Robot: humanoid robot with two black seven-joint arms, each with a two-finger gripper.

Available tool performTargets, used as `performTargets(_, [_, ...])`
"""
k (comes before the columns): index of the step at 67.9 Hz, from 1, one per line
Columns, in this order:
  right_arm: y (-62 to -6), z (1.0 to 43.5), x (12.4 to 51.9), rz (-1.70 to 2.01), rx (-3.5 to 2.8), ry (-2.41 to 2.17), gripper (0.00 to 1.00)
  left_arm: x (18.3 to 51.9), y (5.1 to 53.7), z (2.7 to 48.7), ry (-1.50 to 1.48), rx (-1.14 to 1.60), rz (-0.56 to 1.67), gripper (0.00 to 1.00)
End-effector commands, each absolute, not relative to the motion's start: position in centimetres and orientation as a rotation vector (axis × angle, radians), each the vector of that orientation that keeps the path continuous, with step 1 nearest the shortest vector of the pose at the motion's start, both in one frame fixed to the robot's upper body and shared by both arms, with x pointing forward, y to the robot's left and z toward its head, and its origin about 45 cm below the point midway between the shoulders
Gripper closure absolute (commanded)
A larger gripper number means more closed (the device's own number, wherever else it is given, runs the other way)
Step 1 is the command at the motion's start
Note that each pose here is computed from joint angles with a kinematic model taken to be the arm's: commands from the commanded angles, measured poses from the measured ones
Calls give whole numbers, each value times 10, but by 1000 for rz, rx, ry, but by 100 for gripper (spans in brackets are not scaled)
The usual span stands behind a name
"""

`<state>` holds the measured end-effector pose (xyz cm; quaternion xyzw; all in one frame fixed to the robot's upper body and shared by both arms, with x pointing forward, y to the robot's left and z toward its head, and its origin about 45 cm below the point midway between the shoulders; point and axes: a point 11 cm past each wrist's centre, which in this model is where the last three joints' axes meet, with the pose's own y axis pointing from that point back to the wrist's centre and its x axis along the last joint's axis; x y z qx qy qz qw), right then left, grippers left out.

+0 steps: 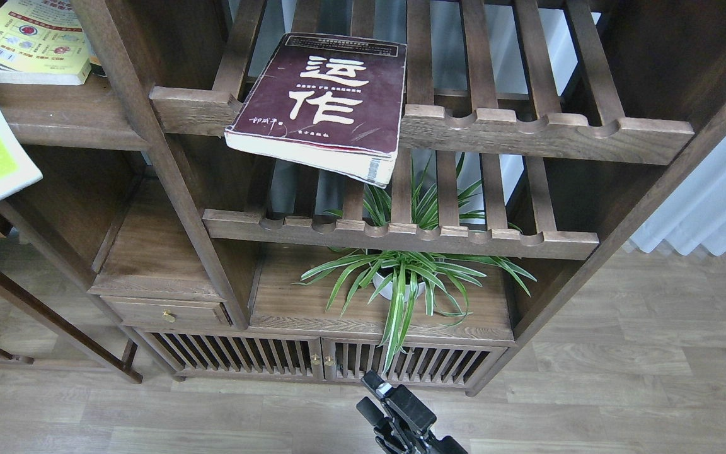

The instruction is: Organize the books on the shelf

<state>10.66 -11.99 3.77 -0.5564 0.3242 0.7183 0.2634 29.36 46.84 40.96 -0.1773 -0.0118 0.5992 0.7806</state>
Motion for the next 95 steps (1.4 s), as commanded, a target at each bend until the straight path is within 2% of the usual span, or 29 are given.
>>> performTargets(1, [-120,38,107,1942,-1502,877,18,311,473,420,-72,-366,1324,91])
performTargets(25, [-119,39,107,1940,-1504,872,18,364,456,449,-132,-334,1303,92])
performTargets(48, [-119,40,106,1939,-1500,871,18,390,450,493,-249,-292,1335,92])
performTargets(74, [-119,40,105,1941,-1498,870,18,404,442,474,-186,-372,1312,92])
performTargets(95, [-119,40,105,1940,-1499,869,18,423,424,478,-170,-300,1282,93])
